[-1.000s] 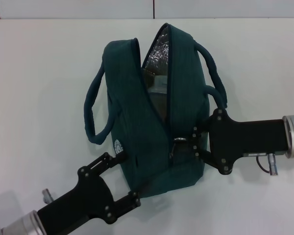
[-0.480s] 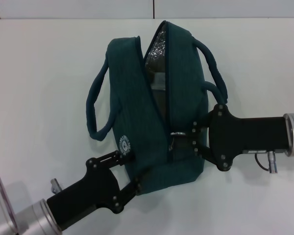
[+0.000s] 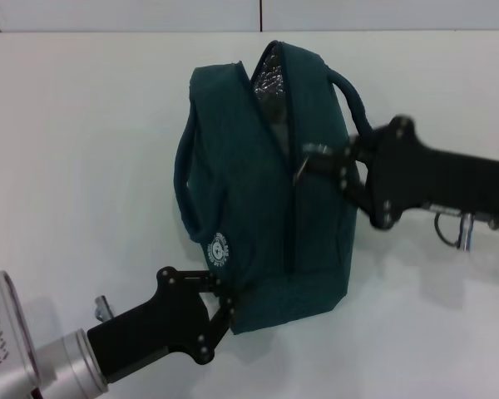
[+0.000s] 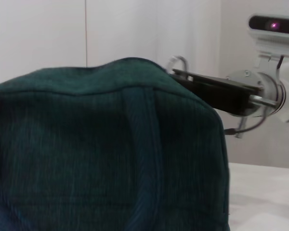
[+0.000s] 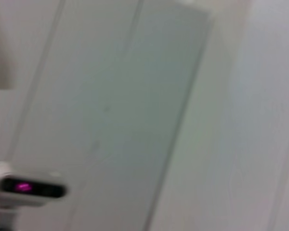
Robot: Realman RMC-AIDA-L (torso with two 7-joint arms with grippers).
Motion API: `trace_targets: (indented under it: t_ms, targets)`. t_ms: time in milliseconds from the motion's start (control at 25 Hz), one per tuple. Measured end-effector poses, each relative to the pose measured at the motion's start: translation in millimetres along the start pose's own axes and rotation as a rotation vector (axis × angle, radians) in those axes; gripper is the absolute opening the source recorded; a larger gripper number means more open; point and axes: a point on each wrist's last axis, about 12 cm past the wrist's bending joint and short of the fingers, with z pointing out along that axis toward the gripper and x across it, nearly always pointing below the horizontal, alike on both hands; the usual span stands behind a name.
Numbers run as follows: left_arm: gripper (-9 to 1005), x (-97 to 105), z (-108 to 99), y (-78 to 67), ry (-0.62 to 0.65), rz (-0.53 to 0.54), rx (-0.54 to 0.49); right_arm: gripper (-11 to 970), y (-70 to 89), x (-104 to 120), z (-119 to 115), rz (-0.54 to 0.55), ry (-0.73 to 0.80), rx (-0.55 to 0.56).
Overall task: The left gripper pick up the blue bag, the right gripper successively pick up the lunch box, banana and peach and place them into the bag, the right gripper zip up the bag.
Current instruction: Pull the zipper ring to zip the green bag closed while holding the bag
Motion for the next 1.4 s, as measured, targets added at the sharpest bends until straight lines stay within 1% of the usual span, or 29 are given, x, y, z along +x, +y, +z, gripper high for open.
trace_targets:
  t_ms: [160, 240, 360, 480, 680, 1040, 1240, 1360, 1400]
  targets:
    - [163, -1, 1, 0.8, -0.011, -0.003, -0.008, 16, -1.6, 3, -7, -0.016, -0.044, 0.121]
    - [68, -1, 1, 1.1, -0.013, -0.004, -0.011, 16, -1.7, 3, -10, -0.024, -0.072, 0.173]
    - [67, -2, 1, 1.3, -0.016, -0.008, -0.012, 16, 2.5, 3, -11, -0.04, -0.103, 0.203]
    - [67, -4, 4, 0.5, -0.037, -0.016, -0.019, 17, 8.4, 3, -11, -0.052, -0.108, 0.19]
    - [68, -9, 13, -3.3, -0.095, -0.03, -0.02, 17, 12.4, 3, -11, -0.055, -0.113, 0.177]
    - [299, -25, 26, -8.7, -0.23, -0.053, -0.001, 17, 16.8, 2, -13, -0.051, -0.126, 0.165]
    - [410, -33, 37, -5.7, -0.284, -0.066, -0.019, 17, 18.4, 2, -13, -0.048, -0.136, 0.159]
    - [485, -35, 39, -3.8, -0.301, -0.069, -0.032, 17, 19.1, 2, -14, -0.046, -0.137, 0.157]
    - [514, -37, 42, -1.2, -0.313, -0.068, -0.047, 17, 19.4, 2, -14, -0.045, -0.137, 0.155]
